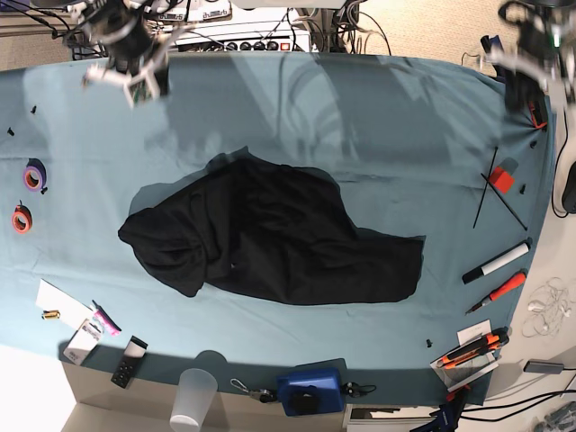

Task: Layout the t-shirt on the table in an organized manner, then fold the t-shirt properly
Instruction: 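Lower the right gripper and grasp the black shirt's edge, pulling it outward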

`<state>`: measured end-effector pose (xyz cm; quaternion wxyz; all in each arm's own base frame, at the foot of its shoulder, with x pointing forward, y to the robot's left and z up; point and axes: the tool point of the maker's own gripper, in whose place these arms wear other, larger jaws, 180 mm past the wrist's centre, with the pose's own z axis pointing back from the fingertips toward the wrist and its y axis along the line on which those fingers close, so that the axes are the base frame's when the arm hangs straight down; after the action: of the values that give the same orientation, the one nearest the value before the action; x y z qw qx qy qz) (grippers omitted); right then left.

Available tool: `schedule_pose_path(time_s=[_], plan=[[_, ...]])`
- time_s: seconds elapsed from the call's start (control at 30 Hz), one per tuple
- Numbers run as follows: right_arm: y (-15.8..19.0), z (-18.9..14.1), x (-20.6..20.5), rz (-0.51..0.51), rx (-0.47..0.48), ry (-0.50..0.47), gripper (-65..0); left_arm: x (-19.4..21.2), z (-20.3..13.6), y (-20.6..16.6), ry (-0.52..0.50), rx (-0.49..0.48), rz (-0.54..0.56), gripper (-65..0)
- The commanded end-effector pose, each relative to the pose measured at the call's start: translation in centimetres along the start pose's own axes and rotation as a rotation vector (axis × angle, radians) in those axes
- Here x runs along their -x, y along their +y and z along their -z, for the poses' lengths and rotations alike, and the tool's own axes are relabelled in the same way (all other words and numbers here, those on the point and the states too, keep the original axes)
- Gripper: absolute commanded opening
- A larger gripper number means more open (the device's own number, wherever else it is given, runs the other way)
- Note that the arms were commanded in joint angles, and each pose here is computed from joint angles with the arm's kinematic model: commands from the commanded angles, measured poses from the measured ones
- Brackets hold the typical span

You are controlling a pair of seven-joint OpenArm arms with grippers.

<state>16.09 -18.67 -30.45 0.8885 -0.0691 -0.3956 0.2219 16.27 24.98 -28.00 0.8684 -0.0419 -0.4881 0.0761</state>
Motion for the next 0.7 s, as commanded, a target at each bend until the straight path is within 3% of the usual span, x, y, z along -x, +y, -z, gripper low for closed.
schedule_pose_path(time_s=[0.0,0.4,0.6,0.67], plan=[[-0.8,-0.1,-1.4,-0.028,0.029,-0.051,-65.0,-1.4,0.0,-0.2,-0.049,0.006,0.017,-65.0],[-7.1,0.2,-5.9,-0.203,0.344,-0.154,-65.0,-5.9,2.8,-0.3,-0.210,0.022,-0.010,-65.0],[-7.5,0.2,-6.1,-0.197,0.361,-0.153,-65.0,-5.7,2.9,-0.2,-0.207,0.021,-0.017,-65.0],[-7.5,0.2,-6.0,-0.196,0.362,-0.146,-65.0,-5.7,2.9,-0.2,-0.207,0.021,-0.017,-56.5]])
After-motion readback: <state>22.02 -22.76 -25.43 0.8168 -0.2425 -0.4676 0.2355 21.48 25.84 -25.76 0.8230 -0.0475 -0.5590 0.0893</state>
